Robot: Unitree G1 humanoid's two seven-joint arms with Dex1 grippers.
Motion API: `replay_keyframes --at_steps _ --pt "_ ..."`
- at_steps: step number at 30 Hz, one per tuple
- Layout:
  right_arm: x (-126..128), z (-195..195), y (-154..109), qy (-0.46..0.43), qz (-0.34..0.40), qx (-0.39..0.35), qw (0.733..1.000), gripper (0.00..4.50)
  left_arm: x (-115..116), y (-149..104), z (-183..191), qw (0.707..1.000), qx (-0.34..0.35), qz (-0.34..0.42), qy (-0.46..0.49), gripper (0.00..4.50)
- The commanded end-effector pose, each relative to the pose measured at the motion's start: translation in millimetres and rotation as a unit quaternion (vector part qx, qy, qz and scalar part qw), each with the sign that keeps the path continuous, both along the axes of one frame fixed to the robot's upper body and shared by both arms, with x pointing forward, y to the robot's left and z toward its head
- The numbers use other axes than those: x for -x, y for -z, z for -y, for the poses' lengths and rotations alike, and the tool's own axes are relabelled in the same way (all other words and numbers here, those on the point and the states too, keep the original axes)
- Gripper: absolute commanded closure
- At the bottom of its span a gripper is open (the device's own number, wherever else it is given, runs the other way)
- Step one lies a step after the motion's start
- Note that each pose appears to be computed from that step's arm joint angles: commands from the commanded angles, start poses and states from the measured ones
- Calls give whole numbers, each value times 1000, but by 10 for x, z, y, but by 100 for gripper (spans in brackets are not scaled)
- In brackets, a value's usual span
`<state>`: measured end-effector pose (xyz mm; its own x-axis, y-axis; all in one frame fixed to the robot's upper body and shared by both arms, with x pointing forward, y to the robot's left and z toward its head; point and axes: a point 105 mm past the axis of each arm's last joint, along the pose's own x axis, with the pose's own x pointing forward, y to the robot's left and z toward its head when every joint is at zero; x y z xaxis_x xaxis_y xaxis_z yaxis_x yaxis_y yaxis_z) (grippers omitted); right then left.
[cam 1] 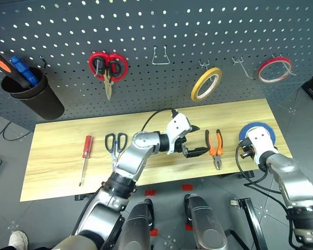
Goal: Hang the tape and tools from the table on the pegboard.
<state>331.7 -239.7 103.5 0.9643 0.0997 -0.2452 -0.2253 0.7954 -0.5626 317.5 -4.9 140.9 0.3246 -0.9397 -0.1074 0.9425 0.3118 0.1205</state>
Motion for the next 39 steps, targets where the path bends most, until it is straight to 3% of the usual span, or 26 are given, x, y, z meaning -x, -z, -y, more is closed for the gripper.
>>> replay_keyframes --at_steps 1,7,13,19,24,30,36,39 --pt "147 -248 -202 -62 114 104 986 382 157 -119 -79 999 27 3 -29 0" --pt "246 -356 -122 -82 203 176 960 382 315 -119 -275 996 43 -26 -68 0" --pt "-24 -410 -373 -85 292 195 933 382 300 -347 -280 995 66 -2 -79 0" --pt "-306 -488 -609 -109 347 180 914 382 156 -385 -310 994 59 15 -96 0" --pt "-450 -524 -661 -137 344 153 916 382 98 -410 -326 993 58 23 -99 0" --pt "-601 -543 -484 -173 256 72 948 382 66 -430 -359 993 56 28 -102 0" --pt "-668 -534 -397 -180 202 21 962 382 55 -432 -384 992 55 31 -105 0" --pt "-685 -496 -408 -168 196 -3 966 282 60 -439 -378 992 56 32 -105 0"
